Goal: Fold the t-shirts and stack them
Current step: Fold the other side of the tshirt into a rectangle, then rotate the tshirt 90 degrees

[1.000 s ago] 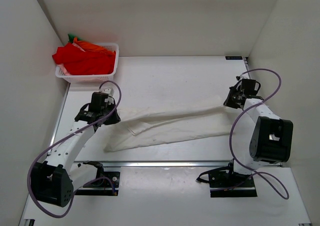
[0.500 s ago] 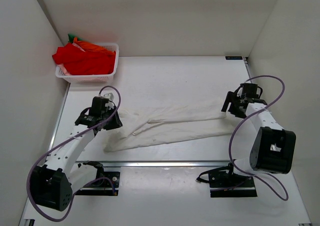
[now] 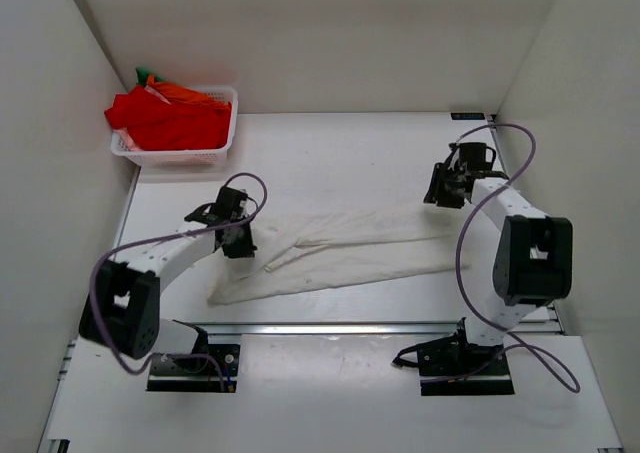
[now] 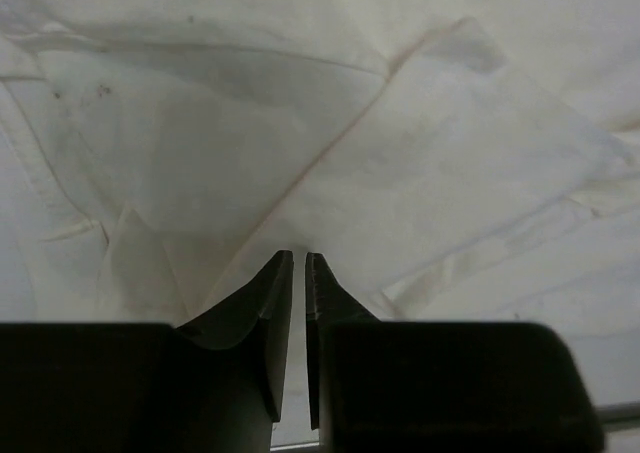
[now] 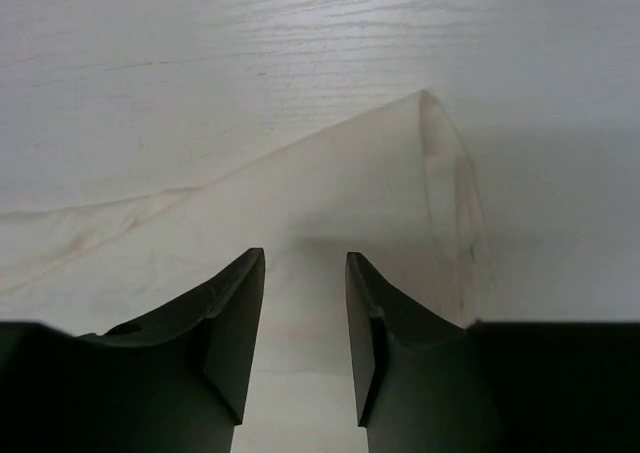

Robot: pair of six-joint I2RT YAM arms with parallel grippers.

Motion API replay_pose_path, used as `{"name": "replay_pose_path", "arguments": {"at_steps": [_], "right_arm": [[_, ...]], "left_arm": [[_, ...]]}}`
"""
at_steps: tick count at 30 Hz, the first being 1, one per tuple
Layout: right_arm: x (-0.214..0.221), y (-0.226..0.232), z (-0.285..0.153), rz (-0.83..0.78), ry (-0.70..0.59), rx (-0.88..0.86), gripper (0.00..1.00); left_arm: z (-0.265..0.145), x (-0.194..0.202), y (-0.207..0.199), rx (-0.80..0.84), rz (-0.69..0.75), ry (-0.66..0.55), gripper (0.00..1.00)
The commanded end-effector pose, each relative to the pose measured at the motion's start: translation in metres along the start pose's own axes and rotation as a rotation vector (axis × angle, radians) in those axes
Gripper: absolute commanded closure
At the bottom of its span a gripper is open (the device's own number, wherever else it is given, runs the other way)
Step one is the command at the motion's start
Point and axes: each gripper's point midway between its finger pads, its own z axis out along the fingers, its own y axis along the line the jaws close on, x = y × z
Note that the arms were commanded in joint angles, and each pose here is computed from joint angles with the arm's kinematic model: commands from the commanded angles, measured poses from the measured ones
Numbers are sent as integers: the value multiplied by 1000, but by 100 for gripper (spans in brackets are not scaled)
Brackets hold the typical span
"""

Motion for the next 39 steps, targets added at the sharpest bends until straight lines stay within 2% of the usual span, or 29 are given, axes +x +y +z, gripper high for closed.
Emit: {"name": "replay_pose_path", "arguments": {"at_steps": [1,5,7,8,10,11,12,13,14,15,17,18,19,20,21,22,24,26,29,30,34,37,38,39], "right_arm": [[9,4,19,3,82,-6,65],[47,-1,18,108,226,61,75],[79,-6,10,160,303,121,77],[92,3,6,131,331,133,78],[126,6,-4,151,387,165,78],[130,16,-9,141,379,149,78],[145,23,-11,150,390,140,76],[153,28,-18,176,383,133,75],[154,43,-23,170,358,84,73],[167,56,-25,182,368,55,71],[176,77,-37,183,343,6,67],[181,91,-39,186,334,-4,67],[187,104,-43,190,325,-34,66],[187,115,-48,211,317,-80,66],[197,131,-52,237,332,-149,67],[205,145,-53,272,343,-218,68],[222,161,-54,269,354,-288,68],[237,174,-54,220,367,-329,68],[257,198,-57,122,396,-435,67],[256,209,-57,98,394,-484,67],[266,245,-71,-53,422,-607,64],[267,267,-80,-177,414,-708,64],[262,273,-81,-217,392,-717,64],[256,280,-85,-266,363,-748,64]], "left_arm": [[18,-30,-8,-46,-24,-48,80],[44,-56,-24,-92,12,-18,82],[64,-77,-43,-109,57,14,85],[65,-96,-55,-100,68,2,86],[93,-108,-66,-107,88,40,89],[94,-131,-78,-89,81,1,90],[110,-129,-79,-95,78,38,91],[120,-147,-84,-92,80,28,92],[112,-175,-102,-58,80,-12,94],[133,-172,-99,-81,86,31,94],[153,-213,-114,-89,108,15,93],[159,-221,-120,-72,106,10,93],[161,-242,-131,-3,68,-27,94],[168,-253,-123,16,15,-47,96],[188,-222,-113,18,10,60,98],[179,-241,-121,75,-4,-5,98],[189,-227,-118,76,7,-3,98],[189,-234,-133,81,50,-17,98],[178,-256,-157,184,23,-67,97],[187,-252,-159,200,23,-74,96],[167,-281,-176,272,26,-180,94],[131,-325,-202,467,-9,-271,95],[114,-335,-205,522,-30,-289,96],[80,-354,-214,586,-15,-357,98]]}}
